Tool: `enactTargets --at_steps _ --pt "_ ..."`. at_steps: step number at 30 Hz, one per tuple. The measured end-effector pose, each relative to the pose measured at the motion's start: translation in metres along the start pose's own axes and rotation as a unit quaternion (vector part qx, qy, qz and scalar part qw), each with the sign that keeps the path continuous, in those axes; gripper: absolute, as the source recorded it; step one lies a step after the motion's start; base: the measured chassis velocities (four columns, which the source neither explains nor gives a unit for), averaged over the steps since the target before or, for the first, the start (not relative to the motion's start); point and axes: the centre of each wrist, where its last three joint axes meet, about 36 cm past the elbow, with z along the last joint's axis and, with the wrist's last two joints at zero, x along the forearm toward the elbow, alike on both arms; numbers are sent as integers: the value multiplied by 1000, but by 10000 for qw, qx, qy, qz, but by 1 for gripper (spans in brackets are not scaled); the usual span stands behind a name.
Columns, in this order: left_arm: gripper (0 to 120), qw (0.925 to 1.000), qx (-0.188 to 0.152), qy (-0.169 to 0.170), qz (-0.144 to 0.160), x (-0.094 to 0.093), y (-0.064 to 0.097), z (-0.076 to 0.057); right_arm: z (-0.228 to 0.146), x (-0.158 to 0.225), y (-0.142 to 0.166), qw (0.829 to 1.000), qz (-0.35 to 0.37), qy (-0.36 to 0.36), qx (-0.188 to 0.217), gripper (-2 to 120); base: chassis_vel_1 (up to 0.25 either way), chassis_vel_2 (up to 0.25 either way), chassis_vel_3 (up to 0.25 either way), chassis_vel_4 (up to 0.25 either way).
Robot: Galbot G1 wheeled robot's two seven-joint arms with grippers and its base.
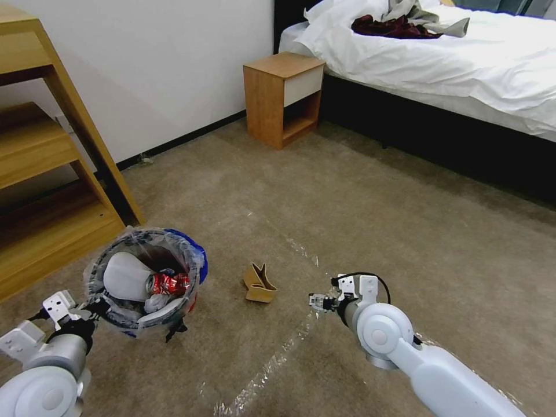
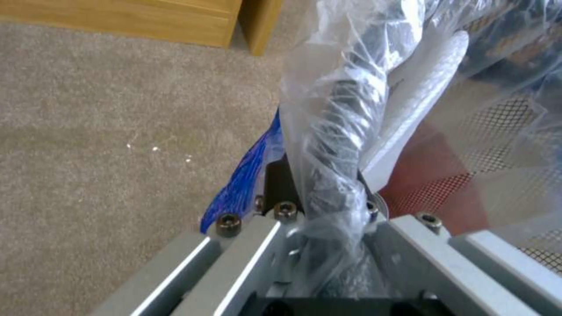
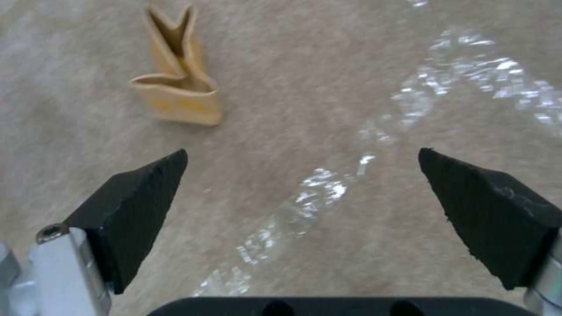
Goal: Pick up the trash bin and place the garbage on the floor into it.
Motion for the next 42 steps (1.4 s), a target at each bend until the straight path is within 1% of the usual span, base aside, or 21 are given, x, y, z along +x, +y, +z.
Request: enactTargets --at_steps 7,13,23,32,42 --pt "1 10000 -25 -4 -16 -1 2 -1 -3 -13 9 9993 -332 106 141 100 0 0 0 0" --pt "1 10000 -37 7 -30 -4 3 -1 -19 -24 18 9978 -613 -62 261 100 0 0 0 0" --pt "1 10000 -31 32 -55 -7 5 0 -43 -42 29 9969 -646 -215 393 100 0 0 0 0" --pt "1 10000 -63 52 -50 -8 4 -1 -48 -56 34 9968 -648 -162 429 100 0 0 0 0" --pt "1 9999 -66 57 -69 -8 6 -1 -46 -82 72 9962 -699 161 503 100 0 0 0 0"
